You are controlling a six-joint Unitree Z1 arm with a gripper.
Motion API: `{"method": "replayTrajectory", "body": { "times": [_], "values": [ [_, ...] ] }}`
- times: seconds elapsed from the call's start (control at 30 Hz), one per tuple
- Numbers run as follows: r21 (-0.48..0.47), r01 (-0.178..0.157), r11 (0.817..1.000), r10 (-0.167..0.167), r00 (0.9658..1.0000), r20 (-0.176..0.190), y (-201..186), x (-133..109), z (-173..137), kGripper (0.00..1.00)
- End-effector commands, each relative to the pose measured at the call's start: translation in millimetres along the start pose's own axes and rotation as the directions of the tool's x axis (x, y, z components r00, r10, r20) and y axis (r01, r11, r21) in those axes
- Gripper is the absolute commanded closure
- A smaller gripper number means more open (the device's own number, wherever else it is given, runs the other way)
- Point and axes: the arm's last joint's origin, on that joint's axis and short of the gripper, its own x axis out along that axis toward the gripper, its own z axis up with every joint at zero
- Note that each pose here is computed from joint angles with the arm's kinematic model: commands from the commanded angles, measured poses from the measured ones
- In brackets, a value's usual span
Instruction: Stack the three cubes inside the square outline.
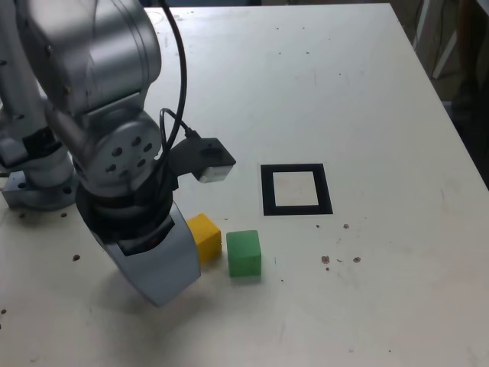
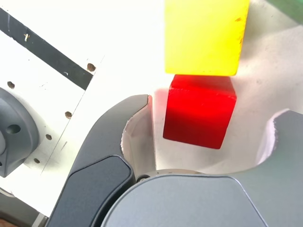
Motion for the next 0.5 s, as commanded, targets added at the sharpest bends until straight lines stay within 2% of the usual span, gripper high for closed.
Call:
{"method": "replayTrajectory", "body": {
  "times": [0.0,0.2,0.47],
  "values": [
    [-0.005,-0.011,1.0,0.011,0.9999,0.003,-0.4,1.1,3.5,0.36],
    [-0.014,-0.033,0.999,0.033,0.9992,0.02,0.3,2.5,8.3,0.54],
    [-0.014,-0.031,0.999,0.031,0.9995,0.009,-0.1,4.9,8.7,0.6]
  ]
}}
